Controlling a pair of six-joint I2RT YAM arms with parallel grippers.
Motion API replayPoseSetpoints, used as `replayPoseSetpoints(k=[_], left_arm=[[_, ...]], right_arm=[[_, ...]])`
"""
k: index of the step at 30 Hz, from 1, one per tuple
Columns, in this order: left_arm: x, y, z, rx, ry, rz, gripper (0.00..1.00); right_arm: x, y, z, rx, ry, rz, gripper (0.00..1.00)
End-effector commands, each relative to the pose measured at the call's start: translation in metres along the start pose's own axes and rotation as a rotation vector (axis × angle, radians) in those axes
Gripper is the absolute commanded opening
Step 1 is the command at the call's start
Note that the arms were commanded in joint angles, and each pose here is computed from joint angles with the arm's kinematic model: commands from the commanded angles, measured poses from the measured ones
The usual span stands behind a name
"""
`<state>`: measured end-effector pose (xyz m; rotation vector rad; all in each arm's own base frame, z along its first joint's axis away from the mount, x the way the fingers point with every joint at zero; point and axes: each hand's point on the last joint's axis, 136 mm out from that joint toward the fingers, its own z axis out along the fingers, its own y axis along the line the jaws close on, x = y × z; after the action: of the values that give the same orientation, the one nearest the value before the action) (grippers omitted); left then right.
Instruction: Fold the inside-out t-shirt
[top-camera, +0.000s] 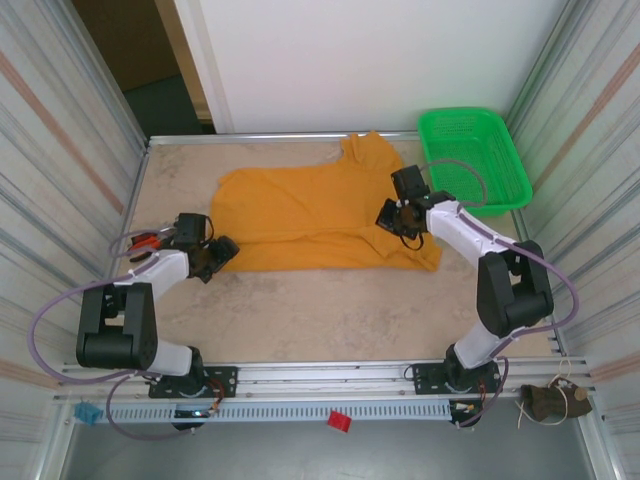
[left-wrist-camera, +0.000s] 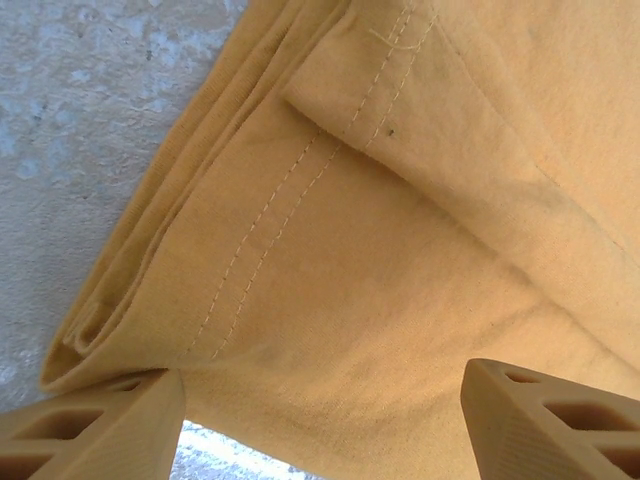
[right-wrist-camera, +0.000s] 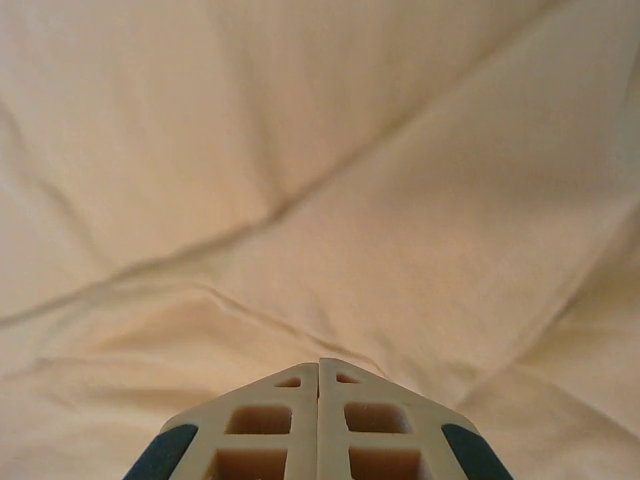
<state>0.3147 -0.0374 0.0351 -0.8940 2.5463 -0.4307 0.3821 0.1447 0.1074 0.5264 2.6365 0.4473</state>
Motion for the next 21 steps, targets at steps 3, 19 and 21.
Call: replayPoseSetpoints(k=[3, 19, 21], left_arm=[[-0.01, -0.008, -0.005, 0.004, -0.029, 0.016, 0.73], [-0.011, -0.006, -0.001, -0.004, -0.033, 0.015, 0.73], [-0.011, -0.006, -0.001, -0.003, -0.033, 0.014, 0.73]], right_arm=[[-0.004, 0.002, 0.012, 0.021, 0.055, -0.024, 0.08], [0.063, -0.04, 0.038, 0.114, 0.148, 0.029, 0.34], [0.063, -0.041, 0.041, 0.122, 0.149, 0.027, 0.31]])
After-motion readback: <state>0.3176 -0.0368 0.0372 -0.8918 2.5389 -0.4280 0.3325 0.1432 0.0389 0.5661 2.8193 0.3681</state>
